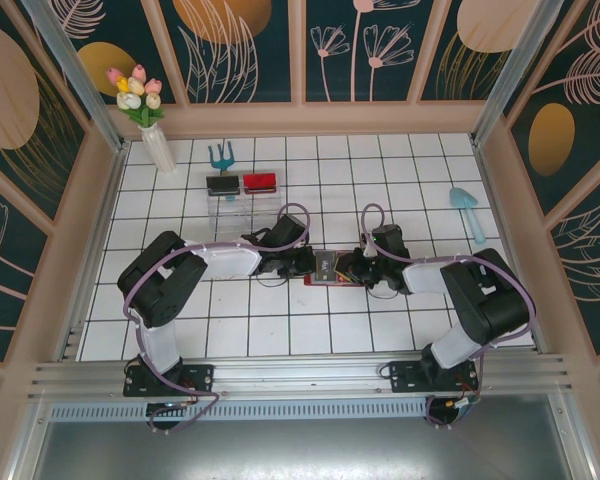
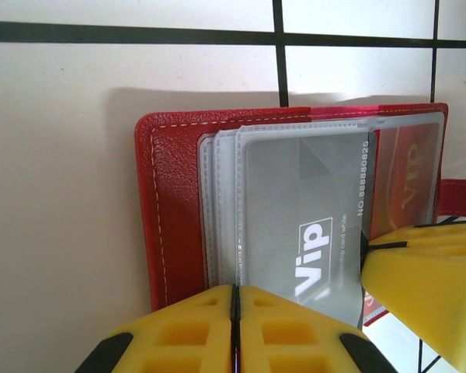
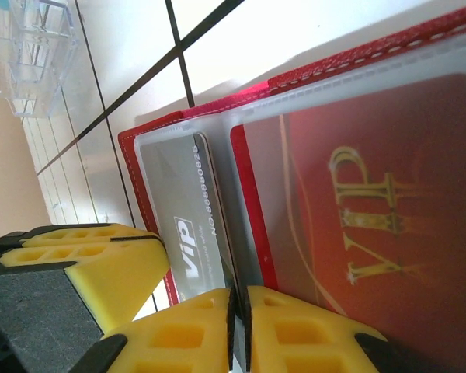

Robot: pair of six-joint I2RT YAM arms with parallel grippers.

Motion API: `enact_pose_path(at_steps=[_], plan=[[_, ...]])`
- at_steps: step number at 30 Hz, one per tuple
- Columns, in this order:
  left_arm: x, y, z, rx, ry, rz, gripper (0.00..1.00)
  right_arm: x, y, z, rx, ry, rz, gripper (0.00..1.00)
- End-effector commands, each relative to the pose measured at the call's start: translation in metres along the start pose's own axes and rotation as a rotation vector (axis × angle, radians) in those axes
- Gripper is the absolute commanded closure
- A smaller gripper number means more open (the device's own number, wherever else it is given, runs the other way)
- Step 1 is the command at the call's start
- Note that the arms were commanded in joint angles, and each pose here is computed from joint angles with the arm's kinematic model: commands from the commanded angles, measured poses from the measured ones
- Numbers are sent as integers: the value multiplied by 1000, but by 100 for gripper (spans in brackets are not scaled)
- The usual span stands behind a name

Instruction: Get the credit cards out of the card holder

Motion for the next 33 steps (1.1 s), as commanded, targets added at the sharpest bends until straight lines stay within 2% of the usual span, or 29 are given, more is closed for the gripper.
enact_pose_path(at_steps=[1, 8, 25, 26, 29, 33], plan=[[-8, 20, -8, 69, 41, 27, 89, 0, 2, -1, 34, 3, 6, 88], [-8, 21, -9, 76, 45, 24, 89, 0, -1, 4, 49, -6, -2, 100], [-4, 24, -7, 71, 44, 32, 89, 5, -8, 24, 21, -52, 8, 100], [-4, 24, -8, 70, 46, 34, 89, 5, -8, 22, 24, -47, 11, 93], [-4, 23, -8, 62, 48, 33, 89, 6, -8, 18, 43, -36, 10, 81], [-4, 23, -9, 67, 52, 31, 89, 7, -10, 14, 48, -30, 18, 80]])
Point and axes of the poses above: each hand's point on the last joint's axis, 136 mm out from that joint toward the fingers, its own z axis back along the fingers, its own y axis along the line the jaws close on, x = y × z, the point moved 4 cm from there along z, back along the fingers, and after that the axes turned 7 degrees about z, right-handed, at the moved point
